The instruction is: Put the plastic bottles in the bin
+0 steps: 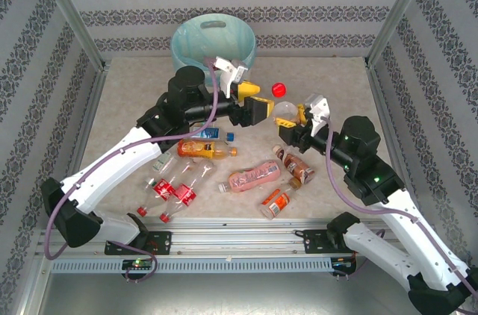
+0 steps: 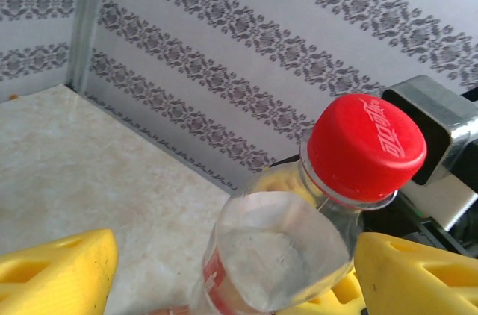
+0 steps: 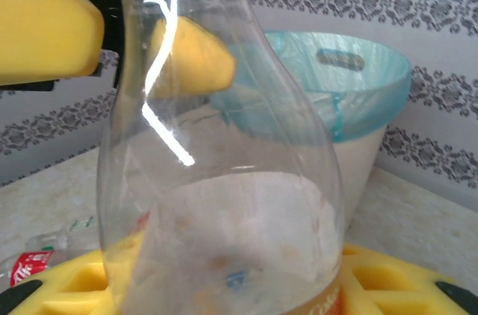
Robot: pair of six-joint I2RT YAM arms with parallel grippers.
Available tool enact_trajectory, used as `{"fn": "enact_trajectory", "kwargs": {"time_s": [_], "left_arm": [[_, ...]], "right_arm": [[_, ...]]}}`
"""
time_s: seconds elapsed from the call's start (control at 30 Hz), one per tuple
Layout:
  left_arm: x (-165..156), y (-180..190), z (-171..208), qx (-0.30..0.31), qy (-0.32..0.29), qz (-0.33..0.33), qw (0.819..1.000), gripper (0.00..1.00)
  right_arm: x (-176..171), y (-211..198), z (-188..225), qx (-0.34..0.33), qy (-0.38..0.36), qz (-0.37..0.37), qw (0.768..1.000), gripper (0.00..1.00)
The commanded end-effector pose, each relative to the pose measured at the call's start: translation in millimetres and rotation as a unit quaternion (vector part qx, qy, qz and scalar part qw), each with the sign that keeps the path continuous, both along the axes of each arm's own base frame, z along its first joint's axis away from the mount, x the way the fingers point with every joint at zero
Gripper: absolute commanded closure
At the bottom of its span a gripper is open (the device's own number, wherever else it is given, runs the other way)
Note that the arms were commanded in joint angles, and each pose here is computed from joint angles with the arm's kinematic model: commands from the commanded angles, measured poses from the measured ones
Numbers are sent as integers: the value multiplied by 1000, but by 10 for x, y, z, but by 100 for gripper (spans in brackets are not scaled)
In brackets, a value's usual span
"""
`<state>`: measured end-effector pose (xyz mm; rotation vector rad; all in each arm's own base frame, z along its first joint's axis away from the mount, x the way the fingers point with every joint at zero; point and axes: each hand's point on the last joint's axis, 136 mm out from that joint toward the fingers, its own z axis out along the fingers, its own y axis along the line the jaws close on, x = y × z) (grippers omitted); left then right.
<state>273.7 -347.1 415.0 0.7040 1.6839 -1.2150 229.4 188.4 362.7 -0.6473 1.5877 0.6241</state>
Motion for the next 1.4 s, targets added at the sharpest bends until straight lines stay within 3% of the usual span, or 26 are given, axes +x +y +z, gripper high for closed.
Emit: {"fn": "enact_trajectory", "kwargs": {"time_s": [0.0,0.17,0.37,0.7,0.83,0.93,1.0,1.13,1.27,1.37], "left_arm": [[-171,31,281,-49,-20,-41,998,19],[-261,22,307,-68,-32,-64,995,25],[-166,33,223,-51,-39,-40,997,39],[-49,81,97,-21,-49,-3,999,83],[81,154,79,-11,-57,39,998,100],[271,294,126,3,-69,99,993,100],[402,448,290,2,-81,139,987,100],[689,848,722,-24,-110,210,971,100],[995,1330,1031,-91,-97,266,955,100],[995,1325,1286,-149,-109,202,962,100]], "right_arm": [[-104,103,219,22,-31,35,999,53],[-59,167,143,12,-8,35,999,54],[-54,326,25,-9,4,61,998,54],[-1,395,-56,-25,16,62,998,51],[32,376,-34,-27,16,49,998,38],[105,276,61,-22,4,9,1000,19],[150,163,180,-15,-9,-26,1000,13],[140,-36,497,-6,-59,-70,996,8],[96,-175,643,-13,-86,-95,992,7],[63,-238,634,-11,-90,-104,990,7]]}}
